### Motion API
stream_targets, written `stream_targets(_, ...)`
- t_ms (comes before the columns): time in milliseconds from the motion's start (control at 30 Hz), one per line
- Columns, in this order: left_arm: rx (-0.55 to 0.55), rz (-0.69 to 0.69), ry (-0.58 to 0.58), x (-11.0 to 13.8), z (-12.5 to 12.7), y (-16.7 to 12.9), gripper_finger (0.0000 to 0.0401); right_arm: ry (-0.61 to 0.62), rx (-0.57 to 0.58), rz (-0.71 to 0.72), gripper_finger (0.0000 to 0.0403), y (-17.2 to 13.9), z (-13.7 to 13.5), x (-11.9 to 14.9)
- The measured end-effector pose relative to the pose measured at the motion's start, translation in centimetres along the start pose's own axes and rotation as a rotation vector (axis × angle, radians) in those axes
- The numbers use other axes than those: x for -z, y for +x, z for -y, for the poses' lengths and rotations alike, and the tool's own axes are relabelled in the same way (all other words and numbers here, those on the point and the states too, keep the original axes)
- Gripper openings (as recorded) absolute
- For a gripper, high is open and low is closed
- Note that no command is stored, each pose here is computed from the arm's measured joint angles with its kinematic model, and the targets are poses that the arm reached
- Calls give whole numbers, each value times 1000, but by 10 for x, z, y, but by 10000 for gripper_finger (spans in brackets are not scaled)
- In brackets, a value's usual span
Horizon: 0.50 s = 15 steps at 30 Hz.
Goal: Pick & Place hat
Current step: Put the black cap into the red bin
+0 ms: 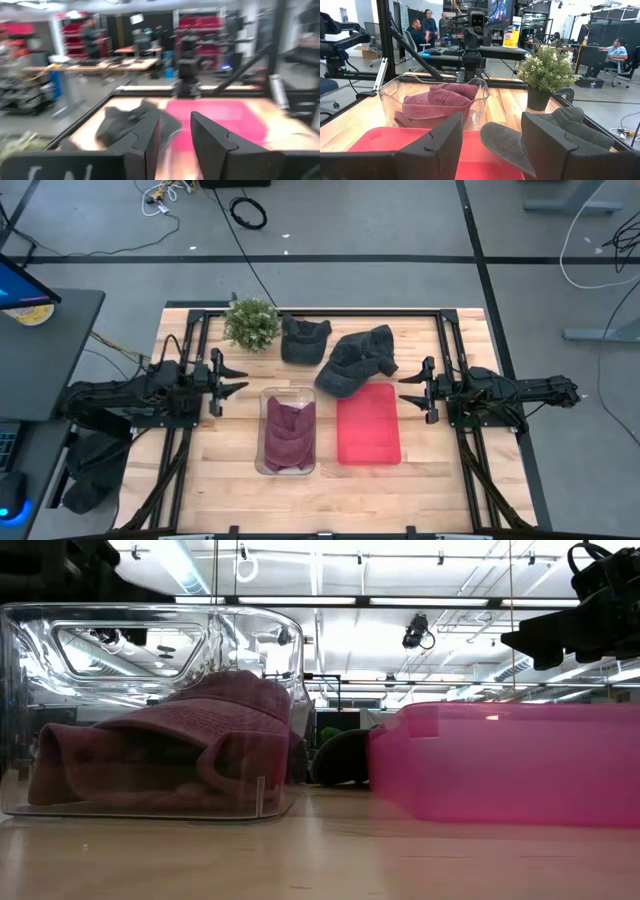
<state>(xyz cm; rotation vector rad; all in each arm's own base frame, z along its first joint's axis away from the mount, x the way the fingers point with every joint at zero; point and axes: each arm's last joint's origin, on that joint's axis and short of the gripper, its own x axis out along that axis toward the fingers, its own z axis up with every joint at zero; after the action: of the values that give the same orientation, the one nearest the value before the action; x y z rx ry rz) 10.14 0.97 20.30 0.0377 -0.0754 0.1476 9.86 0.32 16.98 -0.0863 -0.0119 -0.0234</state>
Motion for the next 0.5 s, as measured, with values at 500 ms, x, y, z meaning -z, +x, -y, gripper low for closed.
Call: stream_targets(500, 17, 41, 10, 21, 2, 2, 115, 0, 0, 0, 205, 0, 0, 0)
